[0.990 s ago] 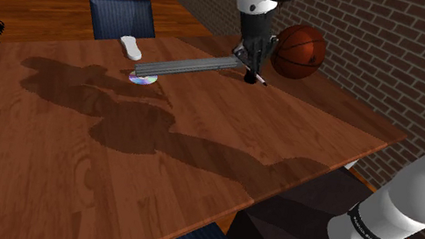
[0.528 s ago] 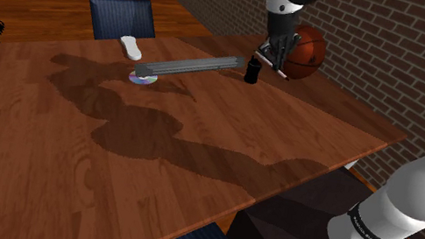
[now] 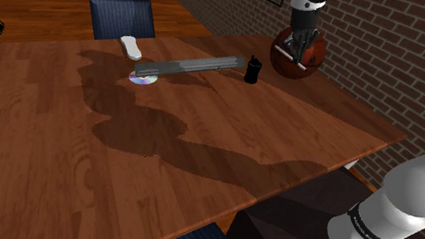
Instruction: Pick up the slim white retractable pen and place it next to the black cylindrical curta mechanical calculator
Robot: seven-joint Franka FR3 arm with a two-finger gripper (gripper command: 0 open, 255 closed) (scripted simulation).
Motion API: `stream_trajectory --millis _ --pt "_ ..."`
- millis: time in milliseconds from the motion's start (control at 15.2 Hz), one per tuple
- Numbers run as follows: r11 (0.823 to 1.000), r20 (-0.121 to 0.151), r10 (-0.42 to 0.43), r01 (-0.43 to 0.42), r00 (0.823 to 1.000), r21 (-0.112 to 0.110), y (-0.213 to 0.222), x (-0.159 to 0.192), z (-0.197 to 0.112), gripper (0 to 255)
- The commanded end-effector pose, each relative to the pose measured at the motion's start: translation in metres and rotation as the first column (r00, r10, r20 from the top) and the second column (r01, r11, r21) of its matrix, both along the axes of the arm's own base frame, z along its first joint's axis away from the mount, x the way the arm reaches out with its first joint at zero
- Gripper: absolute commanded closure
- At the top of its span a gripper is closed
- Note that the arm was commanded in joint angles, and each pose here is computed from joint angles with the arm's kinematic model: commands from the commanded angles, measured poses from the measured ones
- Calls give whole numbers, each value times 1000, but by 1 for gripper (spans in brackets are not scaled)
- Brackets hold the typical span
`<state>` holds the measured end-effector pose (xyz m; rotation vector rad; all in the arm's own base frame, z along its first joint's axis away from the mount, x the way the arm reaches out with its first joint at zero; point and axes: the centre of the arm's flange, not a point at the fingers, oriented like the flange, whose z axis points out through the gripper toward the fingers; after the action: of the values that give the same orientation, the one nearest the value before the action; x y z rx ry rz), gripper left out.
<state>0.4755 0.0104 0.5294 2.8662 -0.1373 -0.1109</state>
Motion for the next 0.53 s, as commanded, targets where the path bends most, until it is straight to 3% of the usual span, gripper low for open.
stream_trajectory --millis 0,264,462 --pt "1000 0 2 -2 1000 0 -25 1 -1 255" --pt "1000 0 2 -2 1000 0 -84 7 -1 255" --pt "1000 0 2 -2 1000 0 -84 7 -17 255"
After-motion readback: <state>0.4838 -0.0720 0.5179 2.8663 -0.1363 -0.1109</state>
